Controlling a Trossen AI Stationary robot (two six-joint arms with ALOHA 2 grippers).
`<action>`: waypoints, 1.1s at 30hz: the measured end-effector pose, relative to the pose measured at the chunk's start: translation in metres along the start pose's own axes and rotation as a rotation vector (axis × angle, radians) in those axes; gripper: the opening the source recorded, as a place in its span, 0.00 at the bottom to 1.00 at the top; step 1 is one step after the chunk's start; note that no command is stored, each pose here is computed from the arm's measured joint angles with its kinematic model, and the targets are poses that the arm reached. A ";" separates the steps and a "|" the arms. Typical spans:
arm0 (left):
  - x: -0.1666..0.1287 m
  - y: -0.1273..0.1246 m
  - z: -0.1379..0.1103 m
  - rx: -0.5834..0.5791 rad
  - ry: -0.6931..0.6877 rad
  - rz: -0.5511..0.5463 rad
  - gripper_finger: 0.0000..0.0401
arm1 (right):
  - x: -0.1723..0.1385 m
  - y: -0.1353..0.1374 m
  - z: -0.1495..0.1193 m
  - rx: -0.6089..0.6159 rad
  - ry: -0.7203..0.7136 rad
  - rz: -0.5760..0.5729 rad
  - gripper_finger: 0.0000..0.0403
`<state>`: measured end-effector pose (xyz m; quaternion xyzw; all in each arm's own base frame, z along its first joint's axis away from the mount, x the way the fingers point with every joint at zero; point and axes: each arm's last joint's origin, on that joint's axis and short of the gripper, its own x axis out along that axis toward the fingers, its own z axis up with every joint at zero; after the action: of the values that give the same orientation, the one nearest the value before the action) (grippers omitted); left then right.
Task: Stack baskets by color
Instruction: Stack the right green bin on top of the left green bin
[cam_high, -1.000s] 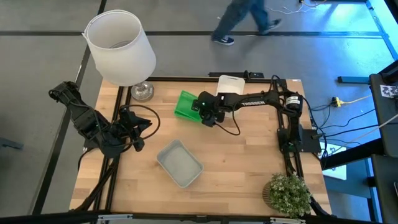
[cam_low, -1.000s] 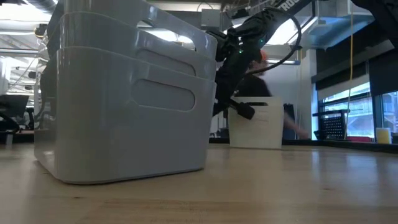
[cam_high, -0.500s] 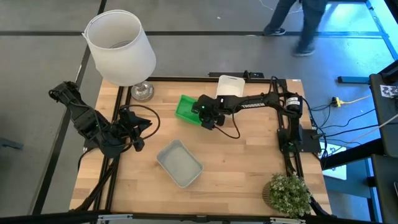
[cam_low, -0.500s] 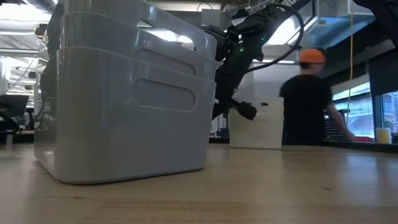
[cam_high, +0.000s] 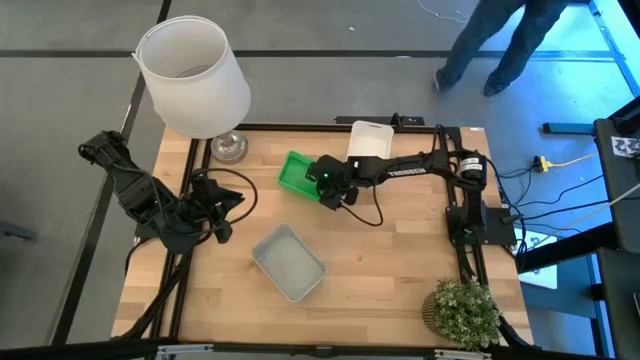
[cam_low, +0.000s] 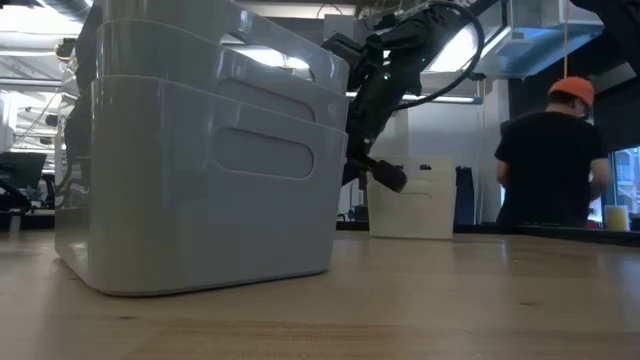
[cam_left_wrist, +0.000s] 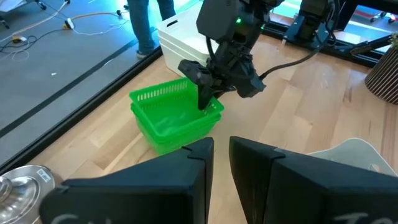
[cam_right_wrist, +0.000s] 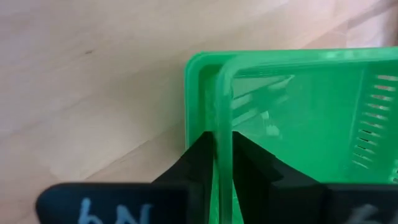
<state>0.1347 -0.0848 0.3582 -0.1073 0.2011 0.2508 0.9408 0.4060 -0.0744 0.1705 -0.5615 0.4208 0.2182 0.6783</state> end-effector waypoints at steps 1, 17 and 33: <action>0.000 0.000 0.000 0.000 0.000 0.000 0.11 | -0.001 0.000 0.002 -0.009 -0.003 0.001 0.14; 0.000 0.000 -0.001 0.000 0.022 -0.015 0.11 | -0.033 -0.010 0.013 0.038 -0.076 -0.058 0.14; 0.000 0.000 -0.001 0.000 0.022 -0.015 0.11 | -0.032 -0.012 0.002 0.283 -0.066 -0.051 0.14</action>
<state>0.1347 -0.0854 0.3576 -0.1115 0.2107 0.2423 0.9405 0.3981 -0.0702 0.2037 -0.4631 0.4104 0.1579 0.7695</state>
